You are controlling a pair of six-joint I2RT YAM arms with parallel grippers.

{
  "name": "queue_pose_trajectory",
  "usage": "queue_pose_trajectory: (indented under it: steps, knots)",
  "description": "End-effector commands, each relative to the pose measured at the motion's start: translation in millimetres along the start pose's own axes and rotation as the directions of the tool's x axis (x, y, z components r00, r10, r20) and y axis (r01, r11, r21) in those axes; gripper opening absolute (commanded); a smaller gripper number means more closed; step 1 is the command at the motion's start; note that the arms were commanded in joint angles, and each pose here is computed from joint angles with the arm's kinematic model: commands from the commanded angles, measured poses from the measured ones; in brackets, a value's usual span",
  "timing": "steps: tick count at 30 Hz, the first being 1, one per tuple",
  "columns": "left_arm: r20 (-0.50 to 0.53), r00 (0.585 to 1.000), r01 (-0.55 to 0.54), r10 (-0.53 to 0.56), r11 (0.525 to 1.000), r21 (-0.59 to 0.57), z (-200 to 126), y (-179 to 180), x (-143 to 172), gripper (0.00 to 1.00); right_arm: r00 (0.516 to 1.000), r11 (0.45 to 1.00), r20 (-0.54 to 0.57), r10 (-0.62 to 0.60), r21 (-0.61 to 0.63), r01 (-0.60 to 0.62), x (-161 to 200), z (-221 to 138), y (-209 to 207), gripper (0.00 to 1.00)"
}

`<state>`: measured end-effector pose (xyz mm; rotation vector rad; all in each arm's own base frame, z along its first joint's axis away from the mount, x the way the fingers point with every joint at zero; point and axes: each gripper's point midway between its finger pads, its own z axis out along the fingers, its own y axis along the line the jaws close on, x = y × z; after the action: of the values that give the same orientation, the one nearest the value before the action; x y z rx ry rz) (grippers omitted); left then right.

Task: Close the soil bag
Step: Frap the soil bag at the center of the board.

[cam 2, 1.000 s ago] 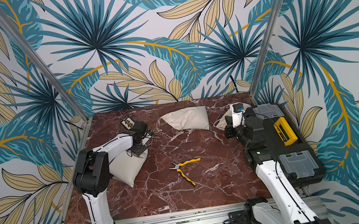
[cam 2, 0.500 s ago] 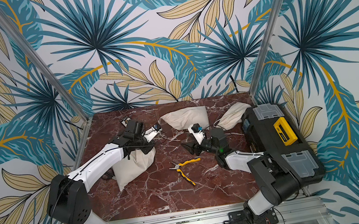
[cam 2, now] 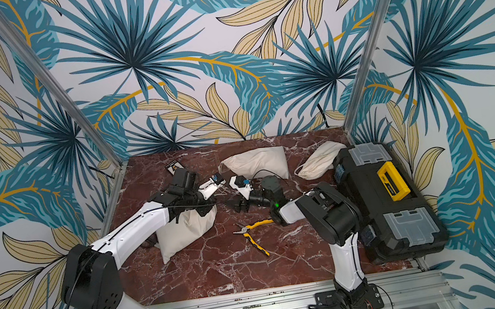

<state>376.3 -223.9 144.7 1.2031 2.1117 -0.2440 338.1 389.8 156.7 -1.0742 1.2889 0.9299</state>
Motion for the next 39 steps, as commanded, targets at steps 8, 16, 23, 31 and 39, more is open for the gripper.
queue_pose_trajectory:
  steps: [8, 16, 23, 31, 39]
  knots:
    - [0.121, 0.993, -0.018, 0.016, 1.0, 0.014, -26.3, -9.6, -22.9, 0.0, 0.999, 0.996, -0.001, -0.039, -0.074, 0.039, -3.8, 21.2, 9.4, 0.59]
    - [0.167, 0.986, -0.03, 0.03, 1.0, -0.004, -47.0, -13.9, -27.3, 0.0, 0.999, 0.998, -0.036, -0.017, -0.066, 0.015, 0.2, 13.8, 18.9, 0.56]
    - [0.202, 0.979, -0.046, 0.036, 0.998, 0.044, -55.5, -26.8, -31.6, 0.0, 0.999, 0.997, -0.015, -0.045, -0.06, 0.044, -6.8, 19.2, 21.7, 0.53]
    - [0.026, 1.0, 0.02, -0.017, 0.995, -0.098, -31.7, 1.4, 4.0, 0.03, 0.994, 0.992, 0.022, -0.111, 0.06, 0.11, -39.5, -5.1, 14.0, 0.0]
    - [-0.21, 0.973, 0.057, -0.101, 0.977, -0.206, 7.6, 19.3, 52.2, 0.16, 0.991, 0.946, 0.013, -0.134, 0.299, 0.124, -84.3, -63.6, -3.9, 0.0]
